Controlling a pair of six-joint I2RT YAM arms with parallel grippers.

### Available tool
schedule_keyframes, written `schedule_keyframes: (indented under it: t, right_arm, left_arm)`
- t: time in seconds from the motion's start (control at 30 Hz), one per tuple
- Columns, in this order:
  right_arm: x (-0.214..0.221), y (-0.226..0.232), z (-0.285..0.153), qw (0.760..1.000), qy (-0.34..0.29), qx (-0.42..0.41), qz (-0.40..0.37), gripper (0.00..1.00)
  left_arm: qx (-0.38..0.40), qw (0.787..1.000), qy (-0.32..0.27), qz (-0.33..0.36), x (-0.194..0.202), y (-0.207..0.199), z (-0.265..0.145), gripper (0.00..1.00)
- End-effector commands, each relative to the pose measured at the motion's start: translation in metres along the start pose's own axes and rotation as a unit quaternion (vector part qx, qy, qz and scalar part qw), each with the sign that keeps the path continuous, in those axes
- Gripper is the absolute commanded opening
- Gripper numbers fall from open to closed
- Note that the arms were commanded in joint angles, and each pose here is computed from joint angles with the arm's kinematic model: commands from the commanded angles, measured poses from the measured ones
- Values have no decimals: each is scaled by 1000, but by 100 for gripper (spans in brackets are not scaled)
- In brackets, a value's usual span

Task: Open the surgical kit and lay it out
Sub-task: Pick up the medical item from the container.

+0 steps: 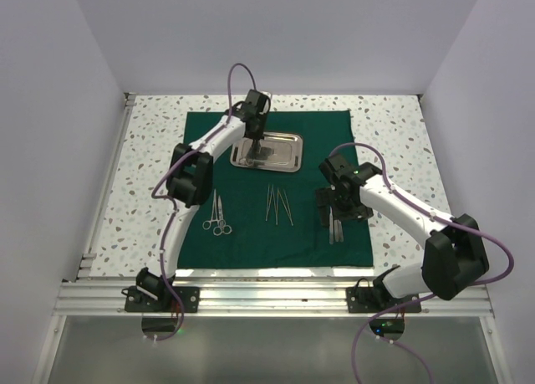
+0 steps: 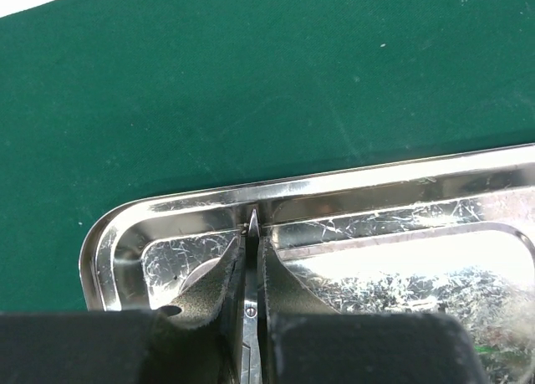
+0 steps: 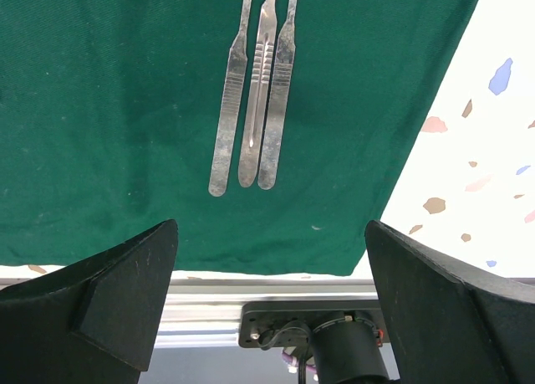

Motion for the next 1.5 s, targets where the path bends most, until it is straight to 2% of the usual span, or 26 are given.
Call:
schedule_keyframes:
  t: [0.0,0.27,0.73,0.9,1.1,1.13,1.17,1.23,1.3,1.47]
  right_arm:
    - [-13,0,-16,999,-34,-9,8,98]
    - [-15,1,-23,999,-50,-16,15,97]
    - [-10,5,-28,996,-71,-39,26,97]
    - [-11,7,-28,996,-76,-45,26,97]
    - [-11,10,-29,995,-81,-56,22,97]
    - [-10,11,-29,995,-81,-58,21,97]
    - [-11,12,-29,995,-83,-60,19,97]
    - [-11,13,-30,994,-84,-65,18,97]
    - [-10,14,-29,994,-84,-67,16,97]
    - [-10,18,-28,993,-83,-80,12,97]
  left_arm:
    - [9,998,58,-20,24,4,-13,0]
    - [29,999,8,-40,-20,-2,-50,0]
    - [35,997,-21,-63,-40,5,-109,0]
    - [33,996,-37,-69,-45,10,-144,0]
    - [17,996,-29,-85,-16,29,-188,0]
    - [6,996,-6,-87,7,36,-185,0]
    - [11,995,-20,-96,7,37,-203,0]
    - [9,995,-11,-100,30,45,-216,0]
    - [-3,994,10,-110,58,54,-220,0]
    - [1,990,16,-138,98,64,-242,0]
Point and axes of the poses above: each gripper's point midway between its finger pads, its own z axis out along the fingers, its own y axis along the line the jaws close on, x = y × z, the point moved 1 cm from there along -z, back along the fingers, and after that the axes turned 11 degrees about -z, right-handed, at the moved point
